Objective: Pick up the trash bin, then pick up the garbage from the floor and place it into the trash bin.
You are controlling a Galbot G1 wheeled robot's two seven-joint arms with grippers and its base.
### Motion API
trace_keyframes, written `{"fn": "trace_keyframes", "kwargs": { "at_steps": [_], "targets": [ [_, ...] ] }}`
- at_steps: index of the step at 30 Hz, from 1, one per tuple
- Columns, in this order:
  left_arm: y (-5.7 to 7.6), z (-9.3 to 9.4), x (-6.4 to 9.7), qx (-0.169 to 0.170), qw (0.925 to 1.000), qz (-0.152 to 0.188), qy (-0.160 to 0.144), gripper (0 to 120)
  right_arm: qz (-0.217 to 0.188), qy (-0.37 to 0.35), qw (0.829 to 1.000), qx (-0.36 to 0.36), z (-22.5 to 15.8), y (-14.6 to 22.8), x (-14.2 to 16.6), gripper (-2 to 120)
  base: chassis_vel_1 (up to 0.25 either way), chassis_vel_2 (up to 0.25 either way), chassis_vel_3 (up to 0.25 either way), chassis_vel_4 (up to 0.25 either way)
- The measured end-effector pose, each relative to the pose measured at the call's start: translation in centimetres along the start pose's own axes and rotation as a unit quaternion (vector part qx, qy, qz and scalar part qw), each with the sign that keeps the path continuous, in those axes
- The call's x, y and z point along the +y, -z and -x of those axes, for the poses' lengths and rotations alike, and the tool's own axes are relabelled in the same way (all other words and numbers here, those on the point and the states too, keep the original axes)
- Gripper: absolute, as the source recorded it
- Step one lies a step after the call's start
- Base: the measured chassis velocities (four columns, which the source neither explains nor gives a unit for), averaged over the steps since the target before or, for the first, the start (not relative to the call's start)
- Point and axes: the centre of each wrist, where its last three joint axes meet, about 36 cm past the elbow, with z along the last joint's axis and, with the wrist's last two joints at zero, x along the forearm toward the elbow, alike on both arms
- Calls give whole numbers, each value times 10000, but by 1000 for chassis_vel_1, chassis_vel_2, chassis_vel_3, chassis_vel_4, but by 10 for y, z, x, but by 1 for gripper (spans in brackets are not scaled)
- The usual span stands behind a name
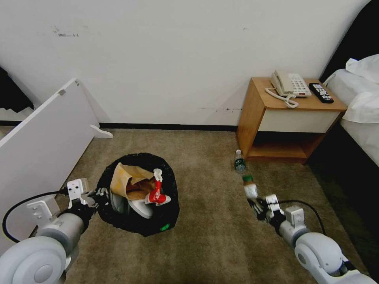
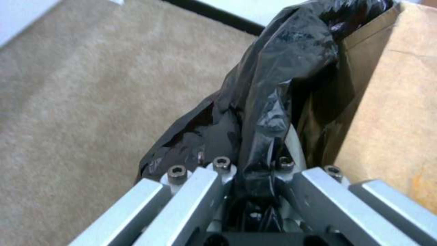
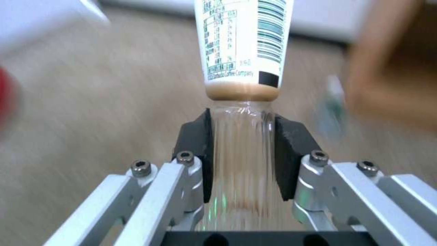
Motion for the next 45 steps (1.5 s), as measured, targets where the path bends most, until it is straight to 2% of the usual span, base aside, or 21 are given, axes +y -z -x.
{"fn": "trace_keyframes", "kwargs": {
  "at_steps": [1,2,4,7,9,10,12,13,14,15,16,21,23,28,33,38,45],
  "targets": [
    [-2,0,-1,37,10000,2,-27,1,-46,226,9992,-320,0,7,2,25,0,0,0,0],
    [-2,0,-1,37,10000,2,-27,1,-46,226,9992,-320,0,7,2,25,0,0,0,0],
    [-7,1,-6,160,9998,23,-127,1,-116,699,9929,-958,-1,21,7,25,0,0,0,0],
    [-11,2,-10,235,9995,51,-185,1,-132,890,9882,-1242,-1,27,9,25,0,0,0,0],
    [-17,3,-17,357,9989,97,-303,1,-155,1258,9750,-1823,3,34,14,25,0,0,0,0],
    [-17,3,-17,357,9989,97,-303,1,-155,1258,9750,-1823,3,34,14,25,0,0,0,0],
    [-22,3,-23,434,9982,114,-405,1,-133,1661,9593,-2281,6,39,19,25,0,0,0,0],
    [-22,3,-23,434,9982,114,-405,1,-133,1661,9593,-2281,6,39,19,25,0,0,0,0],
    [-24,3,-27,487,9976,106,-479,1,-128,1929,9482,-2520,8,41,24,25,0,0,0,0],
    [-24,3,-27,487,9976,106,-479,1,-128,1929,9482,-2520,8,41,24,25,0,0,0,0],
    [-27,3,-31,547,9969,93,-553,1,-131,2242,9368,-2681,10,42,29,25,0,0,0,0],
    [-31,4,-35,627,9961,69,-625,1,-167,2676,9213,-2815,13,43,38,25,0,0,0,0],
    [-36,6,-38,730,9949,35,-689,1,-252,3006,9085,-2893,18,46,41,25,0,0,0,0],
    [-38,9,-41,852,9931,-56,-803,1,-353,3253,8975,-2957,28,51,40,25,0,0,0,0],
    [-39,10,-43,896,9922,-96,-858,1,-401,3386,8921,-2967,34,51,38,25,0,0,0,0],
    [-39,13,-44,975,9898,-236,-1007,1,-557,3745,8777,-2938,49,48,39,25,0,0,0,0],
    [-35,9,-44,960,9885,-334,-1119,1,-841,3868,8754,-2775,60,33,34,25,0,0,0,0]
  ]
}}
